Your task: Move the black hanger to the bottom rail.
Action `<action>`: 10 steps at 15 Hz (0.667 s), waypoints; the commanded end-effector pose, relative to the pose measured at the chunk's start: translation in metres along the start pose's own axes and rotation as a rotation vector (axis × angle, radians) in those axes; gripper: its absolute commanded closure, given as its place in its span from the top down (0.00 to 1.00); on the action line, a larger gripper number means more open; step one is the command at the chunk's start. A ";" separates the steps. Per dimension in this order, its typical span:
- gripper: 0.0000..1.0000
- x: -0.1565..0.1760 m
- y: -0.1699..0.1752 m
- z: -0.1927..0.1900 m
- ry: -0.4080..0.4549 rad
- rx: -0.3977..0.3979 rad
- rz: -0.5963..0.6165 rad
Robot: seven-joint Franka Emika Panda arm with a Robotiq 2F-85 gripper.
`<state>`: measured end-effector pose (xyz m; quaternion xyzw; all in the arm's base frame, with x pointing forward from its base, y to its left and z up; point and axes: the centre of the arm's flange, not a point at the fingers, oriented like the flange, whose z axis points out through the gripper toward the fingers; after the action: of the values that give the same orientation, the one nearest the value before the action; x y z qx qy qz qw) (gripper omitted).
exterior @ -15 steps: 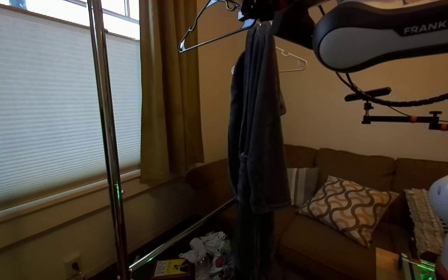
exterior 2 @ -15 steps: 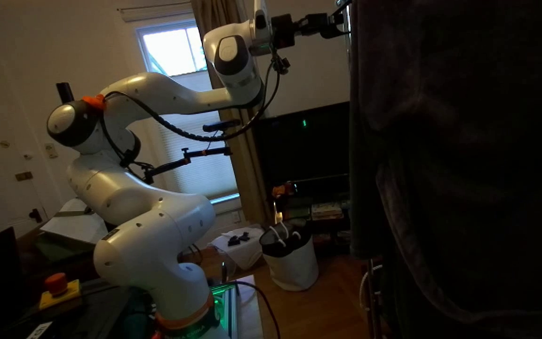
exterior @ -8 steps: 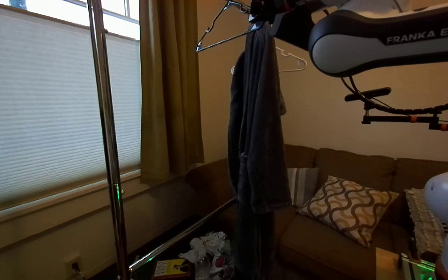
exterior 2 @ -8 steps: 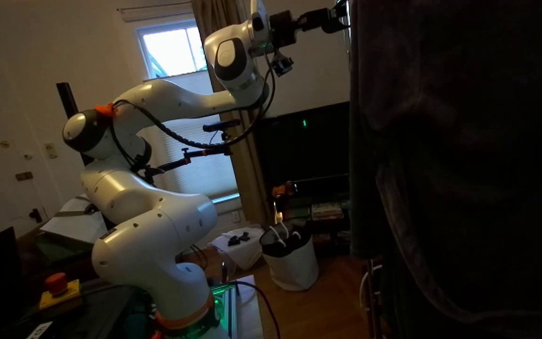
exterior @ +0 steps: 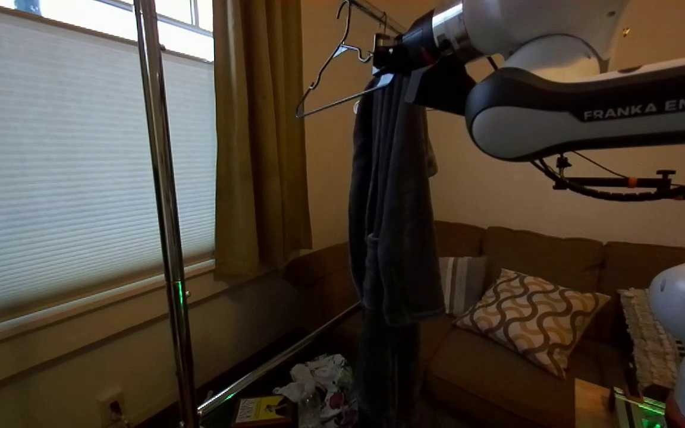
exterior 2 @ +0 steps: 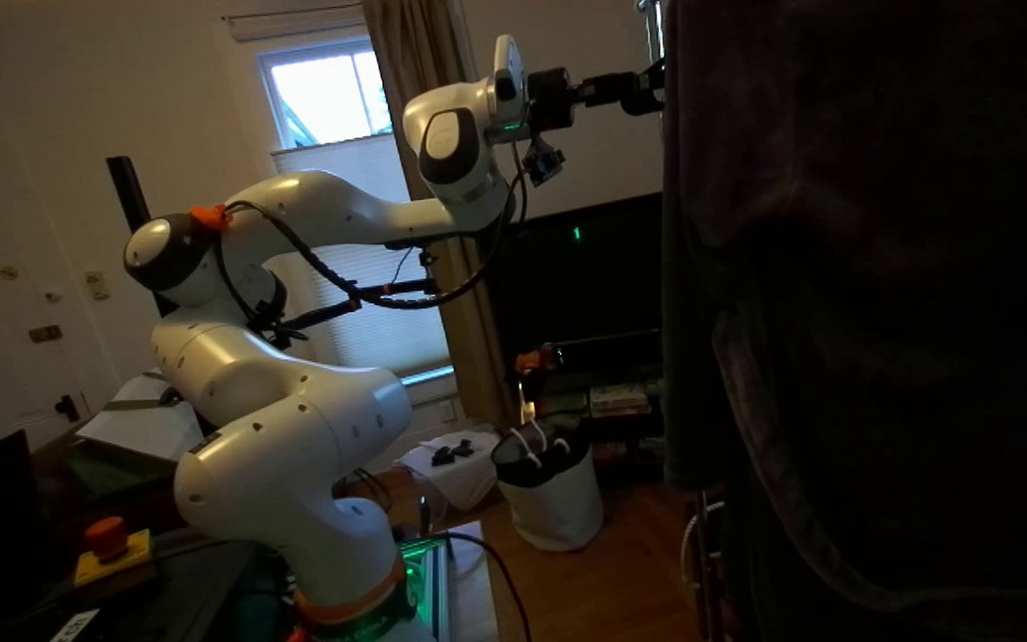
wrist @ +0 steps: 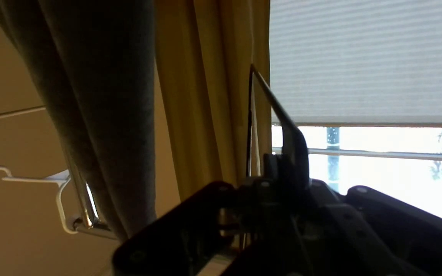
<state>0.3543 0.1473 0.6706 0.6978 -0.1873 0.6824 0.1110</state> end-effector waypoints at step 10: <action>0.02 -0.067 0.038 0.060 -0.474 0.151 -0.032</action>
<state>0.3784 0.1307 0.6034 0.8129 -0.1634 0.5553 0.0641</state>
